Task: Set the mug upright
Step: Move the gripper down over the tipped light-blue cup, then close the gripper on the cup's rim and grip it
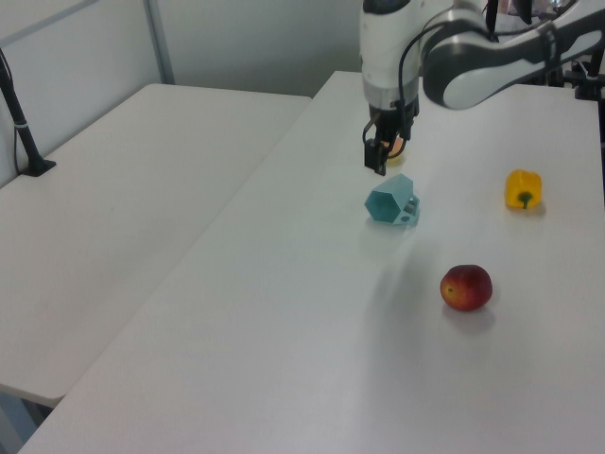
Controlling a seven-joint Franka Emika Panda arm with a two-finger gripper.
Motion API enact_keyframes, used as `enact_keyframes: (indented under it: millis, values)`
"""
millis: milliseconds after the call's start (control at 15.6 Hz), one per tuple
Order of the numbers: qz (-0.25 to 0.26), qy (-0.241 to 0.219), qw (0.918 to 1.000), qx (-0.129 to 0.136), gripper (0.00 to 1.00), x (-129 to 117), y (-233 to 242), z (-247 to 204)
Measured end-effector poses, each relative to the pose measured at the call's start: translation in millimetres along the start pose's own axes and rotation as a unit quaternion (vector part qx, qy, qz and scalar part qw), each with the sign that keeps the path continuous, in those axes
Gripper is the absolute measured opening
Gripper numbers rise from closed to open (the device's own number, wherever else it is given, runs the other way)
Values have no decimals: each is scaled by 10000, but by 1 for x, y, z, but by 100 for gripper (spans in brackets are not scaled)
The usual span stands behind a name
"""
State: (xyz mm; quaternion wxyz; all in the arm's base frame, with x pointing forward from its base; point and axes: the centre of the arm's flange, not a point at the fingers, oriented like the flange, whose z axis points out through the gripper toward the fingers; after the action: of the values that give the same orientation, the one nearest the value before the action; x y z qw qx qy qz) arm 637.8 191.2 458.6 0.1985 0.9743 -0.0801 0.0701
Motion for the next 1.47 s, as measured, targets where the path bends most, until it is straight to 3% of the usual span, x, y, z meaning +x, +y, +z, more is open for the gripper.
enact_keyframes:
  millis: [768, 1472]
  values:
    - [-260, 310, 9966, -716, 100, 10, -45, 95]
    - [-448, 148, 9868, -1552, 100, 9, -2, 168]
